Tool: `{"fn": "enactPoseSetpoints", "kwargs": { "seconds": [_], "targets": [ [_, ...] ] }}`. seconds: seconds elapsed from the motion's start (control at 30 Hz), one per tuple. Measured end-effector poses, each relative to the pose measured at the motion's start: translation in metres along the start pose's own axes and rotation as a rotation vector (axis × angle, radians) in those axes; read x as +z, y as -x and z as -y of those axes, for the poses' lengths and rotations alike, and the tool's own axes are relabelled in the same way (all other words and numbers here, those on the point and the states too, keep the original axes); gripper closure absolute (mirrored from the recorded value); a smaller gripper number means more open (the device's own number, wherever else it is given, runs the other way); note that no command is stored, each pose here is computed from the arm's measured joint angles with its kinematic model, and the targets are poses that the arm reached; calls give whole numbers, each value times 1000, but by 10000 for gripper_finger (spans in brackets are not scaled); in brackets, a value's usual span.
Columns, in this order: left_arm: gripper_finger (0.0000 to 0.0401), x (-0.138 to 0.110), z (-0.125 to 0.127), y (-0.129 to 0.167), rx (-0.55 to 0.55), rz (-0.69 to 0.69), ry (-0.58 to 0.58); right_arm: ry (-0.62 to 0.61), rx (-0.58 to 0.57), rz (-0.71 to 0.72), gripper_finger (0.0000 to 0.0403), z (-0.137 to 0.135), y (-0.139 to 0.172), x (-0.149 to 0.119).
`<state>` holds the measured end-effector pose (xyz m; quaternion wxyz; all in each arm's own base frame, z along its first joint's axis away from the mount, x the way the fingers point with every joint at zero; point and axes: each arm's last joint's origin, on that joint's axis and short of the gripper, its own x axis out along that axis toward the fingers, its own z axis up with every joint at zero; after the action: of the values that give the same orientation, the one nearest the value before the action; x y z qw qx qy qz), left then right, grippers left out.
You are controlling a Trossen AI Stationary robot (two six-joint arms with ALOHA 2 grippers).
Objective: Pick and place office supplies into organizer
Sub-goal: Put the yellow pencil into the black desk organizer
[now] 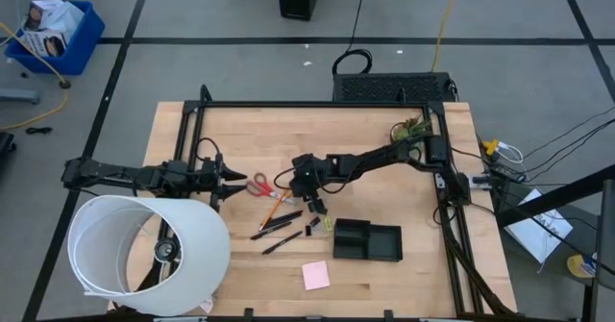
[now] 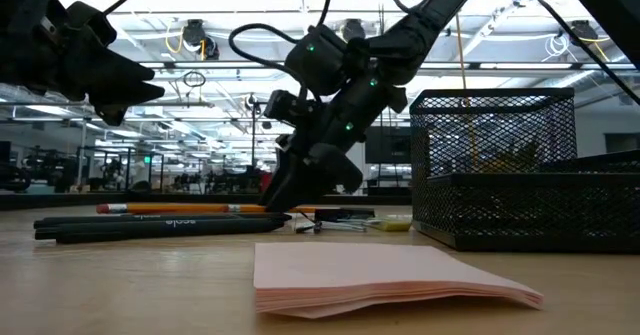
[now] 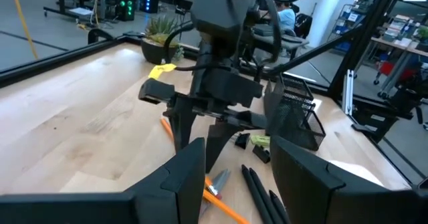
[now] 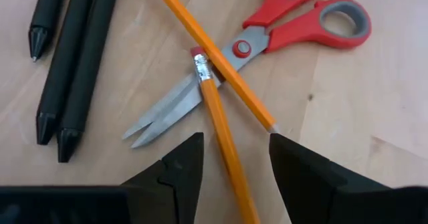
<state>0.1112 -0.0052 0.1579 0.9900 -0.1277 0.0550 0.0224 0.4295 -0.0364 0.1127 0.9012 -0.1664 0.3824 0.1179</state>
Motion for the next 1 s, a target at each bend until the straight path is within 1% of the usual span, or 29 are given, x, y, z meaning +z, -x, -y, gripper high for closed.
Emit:
{"fn": "enactPoseSetpoints", "kwargs": {
  "seconds": [0.1,0.17,0.33,0.43,0.77,0.87,1.0],
  "targets": [
    [231,0,0,0,0,1,0,-21,16,8,241,2,0,-1],
    [231,0,0,0,0,1,0,-30,28,14,250,3,0,-2],
    [231,0,0,0,0,1,1,-90,70,28,292,4,1,-4],
    [231,0,0,0,0,1,1,-102,74,24,315,3,1,-4],
    [231,0,0,0,0,2,2,-106,72,31,377,3,0,-3],
    [231,0,0,0,0,2,4,-106,70,33,386,4,0,-3],
    [231,0,0,0,0,2,4,-150,63,43,377,4,0,-2]
  ]
}}
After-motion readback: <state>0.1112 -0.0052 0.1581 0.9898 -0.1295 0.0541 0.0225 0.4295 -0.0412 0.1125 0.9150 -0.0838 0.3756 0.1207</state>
